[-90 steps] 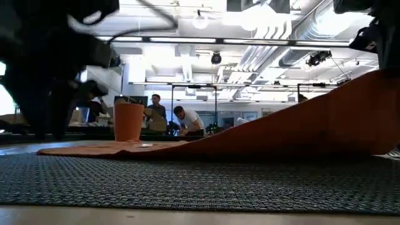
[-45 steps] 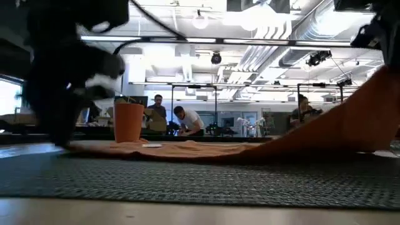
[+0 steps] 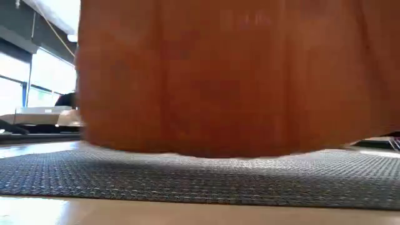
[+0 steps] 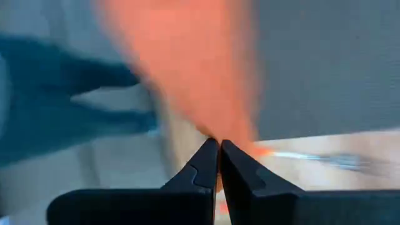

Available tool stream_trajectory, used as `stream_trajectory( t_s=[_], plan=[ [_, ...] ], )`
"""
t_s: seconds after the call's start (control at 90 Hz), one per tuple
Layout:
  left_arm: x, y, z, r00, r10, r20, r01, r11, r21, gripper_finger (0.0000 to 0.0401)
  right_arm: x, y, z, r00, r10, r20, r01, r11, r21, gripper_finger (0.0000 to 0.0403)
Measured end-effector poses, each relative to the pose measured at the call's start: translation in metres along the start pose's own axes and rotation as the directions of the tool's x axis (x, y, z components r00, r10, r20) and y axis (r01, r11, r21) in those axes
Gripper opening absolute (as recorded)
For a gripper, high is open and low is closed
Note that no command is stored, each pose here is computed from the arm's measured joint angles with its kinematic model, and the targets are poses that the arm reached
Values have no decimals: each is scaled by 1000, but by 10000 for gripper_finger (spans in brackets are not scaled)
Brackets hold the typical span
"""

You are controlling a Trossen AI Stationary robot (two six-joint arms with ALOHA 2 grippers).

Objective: Set table place
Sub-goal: Fold the orange table napkin

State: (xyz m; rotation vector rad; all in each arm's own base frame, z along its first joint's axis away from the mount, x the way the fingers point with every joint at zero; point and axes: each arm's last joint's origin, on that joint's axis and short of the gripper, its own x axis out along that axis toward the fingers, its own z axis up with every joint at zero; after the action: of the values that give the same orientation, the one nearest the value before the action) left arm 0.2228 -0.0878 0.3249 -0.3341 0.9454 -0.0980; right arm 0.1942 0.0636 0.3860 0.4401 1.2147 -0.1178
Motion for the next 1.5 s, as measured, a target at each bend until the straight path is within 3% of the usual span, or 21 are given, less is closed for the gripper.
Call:
stream_trajectory(
  t_s=[0.133, 0.256, 0.444, 0.567, 0.722, 0.9, 1.1, 1.322, 1.411, 1.5],
  plan=[
    [22, 17, -23, 995, 101, -19, -103, 978, -182, 0, 18, -55, 35, 991, -122, 57, 120, 992, 28, 0],
    [56, 31, -50, 988, 136, -77, -154, 932, -328, 0, 62, -106, 69, 988, -110, 109, 108, 994, 20, 0],
    [88, 44, -81, 978, 157, -135, -205, 833, -514, 0, 137, -177, 105, 968, -219, 120, 213, 975, 60, 0],
    [90, 43, -83, 983, 128, -134, -182, 809, -559, 0, 162, -201, 126, 975, -202, 93, 192, 976, 105, 16],
    [86, 38, -78, 987, 110, -117, -158, 801, -578, 0, 165, -213, 152, 975, -196, 110, 179, 973, 147, 78],
    [84, 33, -70, 995, 55, -86, -96, 776, -623, 0, 131, -190, 165, 952, -95, 292, 74, 994, 79, 146],
    [72, 13, -40, 992, -80, 93, 122, 740, -661, 0, 115, -127, 122, 947, 51, 318, -21, 995, -96, 164],
    [64, 6, -25, 971, -51, 232, 201, 699, -686, 0, 160, -62, 64, 882, 279, 381, -250, 960, -124, 163],
    [64, 7, -24, 967, -24, 254, 203, 673, -712, 0, 184, -35, 46, 822, 389, 415, -338, 921, -193, 170],
    [64, 7, -25, 967, -10, 256, 197, 669, -717, 0, 207, -5, 31, 788, 439, 432, -355, 897, -264, 185]
  ],
)
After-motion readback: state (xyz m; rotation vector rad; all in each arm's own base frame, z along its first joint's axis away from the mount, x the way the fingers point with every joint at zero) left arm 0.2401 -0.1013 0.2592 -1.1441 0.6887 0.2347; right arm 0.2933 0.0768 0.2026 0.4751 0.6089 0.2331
